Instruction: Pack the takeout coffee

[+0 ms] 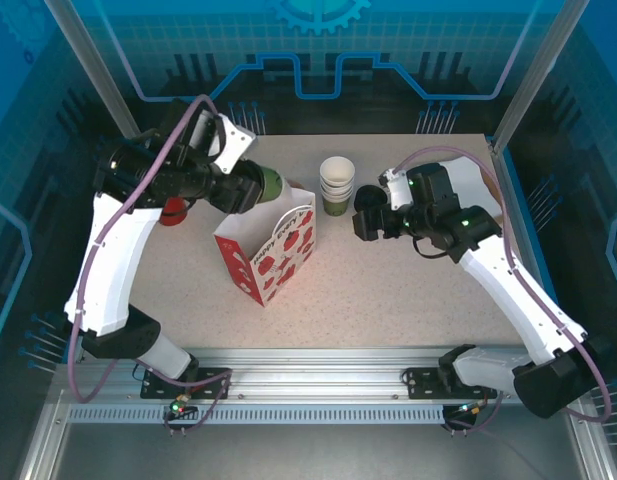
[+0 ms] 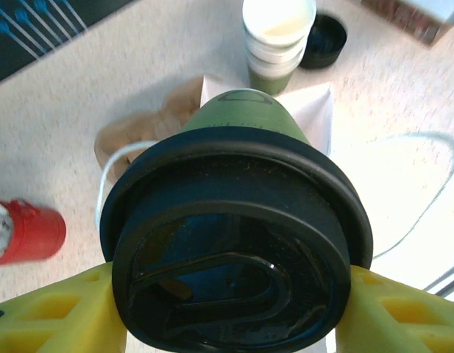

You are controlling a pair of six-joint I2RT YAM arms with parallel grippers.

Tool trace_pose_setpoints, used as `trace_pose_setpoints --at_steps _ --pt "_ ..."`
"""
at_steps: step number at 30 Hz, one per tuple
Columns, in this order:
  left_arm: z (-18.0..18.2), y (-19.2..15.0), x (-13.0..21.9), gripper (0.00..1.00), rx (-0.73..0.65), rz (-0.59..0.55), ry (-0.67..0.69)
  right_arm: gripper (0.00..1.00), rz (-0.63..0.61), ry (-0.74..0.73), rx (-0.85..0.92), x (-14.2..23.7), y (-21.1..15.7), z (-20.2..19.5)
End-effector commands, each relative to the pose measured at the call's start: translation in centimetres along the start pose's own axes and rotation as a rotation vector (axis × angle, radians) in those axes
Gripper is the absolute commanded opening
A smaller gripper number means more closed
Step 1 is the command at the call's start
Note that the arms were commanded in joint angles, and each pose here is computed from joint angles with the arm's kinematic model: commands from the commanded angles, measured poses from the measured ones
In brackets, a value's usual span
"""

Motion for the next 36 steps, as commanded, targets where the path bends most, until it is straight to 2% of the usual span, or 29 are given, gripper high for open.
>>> trace_pose_setpoints --at_steps 1,8,20,30,36 --pt "0.6 -2.7 -0.6 0.43 0.000 0.115 0.030 0.90 -0.012 0.006 0.032 0.2 0.6 0.5" --pt "0.2 -5.3 -3.2 0.44 -0.034 0.256 0.005 0.90 0.007 0.009 0.023 -0.7 -0.3 0.2" --pt "0.2 -6.6 -7.5 0.45 -0.040 0.439 -0.006 0.90 0.026 0.000 0.008 -1.1 -1.3 -0.1" --pt "0.1 -7.5 -9.7 0.46 -0.066 0.534 -0.017 0.90 0.040 -0.008 -0.001 -1.6 -1.7 -0.4" --pt "-0.2 -6.8 -9.1 0.46 -0.058 0.498 -0.032 0.90 0.049 -0.012 -0.003 -1.9 -2.0 -0.5"
Point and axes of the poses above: each hand's point on the last joint's axis, 136 mm out from that joint toward the fingers, its own x axis back along the fingers, its own z axis along the line the jaws close on, y = z × x, the point moved 1 cm from there along x, back along the fingers
